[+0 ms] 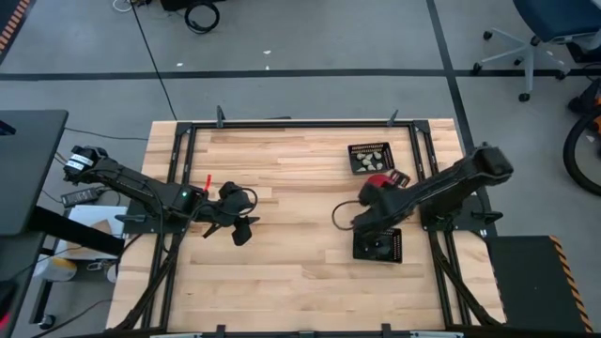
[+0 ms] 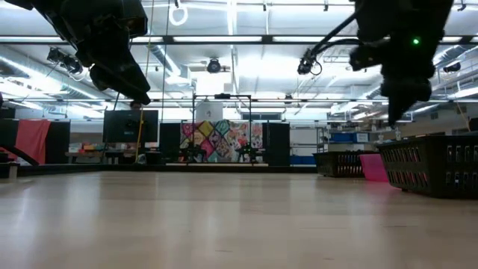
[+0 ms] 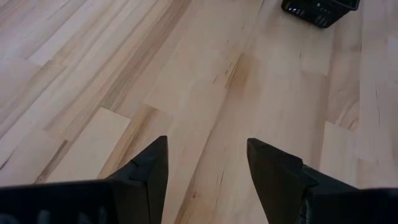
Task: Sort Halloween decoration
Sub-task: Put the orange pumpkin toy into the pink bowl, then return to Home Position
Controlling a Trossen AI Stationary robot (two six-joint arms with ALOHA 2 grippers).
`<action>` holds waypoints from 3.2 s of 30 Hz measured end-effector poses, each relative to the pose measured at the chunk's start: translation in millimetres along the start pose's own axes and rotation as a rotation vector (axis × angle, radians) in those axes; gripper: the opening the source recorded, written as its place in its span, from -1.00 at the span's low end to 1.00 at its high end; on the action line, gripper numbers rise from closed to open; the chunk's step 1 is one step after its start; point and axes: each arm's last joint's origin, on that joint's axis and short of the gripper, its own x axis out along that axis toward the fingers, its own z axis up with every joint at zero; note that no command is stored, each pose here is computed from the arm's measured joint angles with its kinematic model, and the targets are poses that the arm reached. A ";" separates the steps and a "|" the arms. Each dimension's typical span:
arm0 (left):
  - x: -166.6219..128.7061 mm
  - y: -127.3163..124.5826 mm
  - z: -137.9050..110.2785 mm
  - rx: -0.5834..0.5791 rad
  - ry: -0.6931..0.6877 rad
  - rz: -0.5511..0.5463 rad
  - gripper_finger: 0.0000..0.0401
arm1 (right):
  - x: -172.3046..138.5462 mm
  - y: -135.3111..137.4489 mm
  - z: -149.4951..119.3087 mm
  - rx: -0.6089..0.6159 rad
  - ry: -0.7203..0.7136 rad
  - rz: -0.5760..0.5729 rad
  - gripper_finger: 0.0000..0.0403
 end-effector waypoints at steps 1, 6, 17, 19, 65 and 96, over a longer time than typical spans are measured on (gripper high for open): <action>0.0 0.0 0.0 0.000 0.000 0.000 -0.04 | 3.8 -5.0 -3.6 0.024 0.013 0.025 -0.45; 0.0 0.0 0.1 0.000 -0.001 0.000 -0.04 | 25.6 -22.2 -18.0 0.149 0.052 0.139 -0.45; 0.1 0.1 0.0 0.000 -0.001 0.001 -0.04 | 58.6 -30.7 -30.2 0.307 0.067 0.252 -0.34; 0.1 0.1 0.0 0.000 -0.001 0.001 -0.04 | 60.0 -30.6 -30.5 0.304 0.069 0.250 -0.30; 0.0 0.0 0.0 0.032 -0.001 0.001 -0.04 | -4.9 -85.3 -24.0 0.367 -0.625 0.560 -0.18; 0.1 0.3 0.8 0.039 -0.019 0.018 -0.04 | 49.7 -102.8 -76.6 0.648 -1.020 0.690 -0.30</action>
